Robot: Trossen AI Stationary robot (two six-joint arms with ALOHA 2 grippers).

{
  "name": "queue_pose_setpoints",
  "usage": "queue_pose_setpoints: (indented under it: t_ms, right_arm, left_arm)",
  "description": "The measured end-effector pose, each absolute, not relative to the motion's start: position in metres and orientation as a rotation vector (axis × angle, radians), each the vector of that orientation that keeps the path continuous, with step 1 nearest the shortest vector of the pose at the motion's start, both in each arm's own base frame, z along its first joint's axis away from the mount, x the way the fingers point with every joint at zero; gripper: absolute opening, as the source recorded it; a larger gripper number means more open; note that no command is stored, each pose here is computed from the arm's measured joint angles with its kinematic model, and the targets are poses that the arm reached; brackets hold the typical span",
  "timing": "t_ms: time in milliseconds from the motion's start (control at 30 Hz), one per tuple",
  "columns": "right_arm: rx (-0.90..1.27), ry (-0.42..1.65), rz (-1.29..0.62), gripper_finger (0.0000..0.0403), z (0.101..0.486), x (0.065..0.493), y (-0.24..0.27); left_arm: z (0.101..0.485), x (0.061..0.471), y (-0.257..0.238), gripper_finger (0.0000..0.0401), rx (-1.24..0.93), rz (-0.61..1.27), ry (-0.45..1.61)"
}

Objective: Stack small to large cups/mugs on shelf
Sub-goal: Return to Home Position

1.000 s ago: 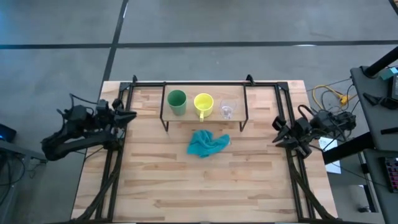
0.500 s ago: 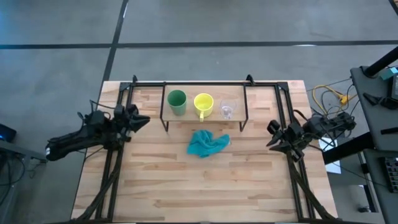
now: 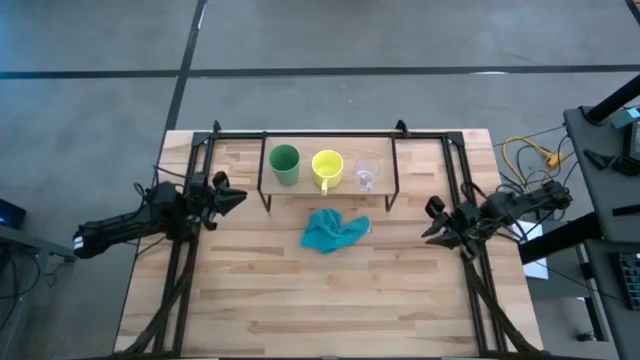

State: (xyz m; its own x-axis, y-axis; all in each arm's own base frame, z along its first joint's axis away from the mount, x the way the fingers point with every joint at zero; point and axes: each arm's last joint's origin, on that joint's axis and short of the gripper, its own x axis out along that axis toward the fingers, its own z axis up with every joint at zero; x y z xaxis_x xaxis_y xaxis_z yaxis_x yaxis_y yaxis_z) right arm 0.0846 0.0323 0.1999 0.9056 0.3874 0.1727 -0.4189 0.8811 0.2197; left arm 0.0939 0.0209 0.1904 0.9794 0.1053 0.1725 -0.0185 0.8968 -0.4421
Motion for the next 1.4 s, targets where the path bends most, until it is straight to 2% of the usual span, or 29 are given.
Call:
queue_pose_setpoints:
  t_ms: [267, 1400]
  right_arm:
    - [0.269, -0.135, 0.406, 0.0075, 0.183, 0.089, 0.034]
    - [0.260, -0.141, 0.390, 0.0075, 0.184, 0.090, 0.033]
  left_arm:
    - [0.186, 0.095, 0.021, 0.0046, -0.457, 0.067, -0.182]
    - [0.178, 0.097, 0.022, 0.0046, -0.489, 0.073, -0.152]
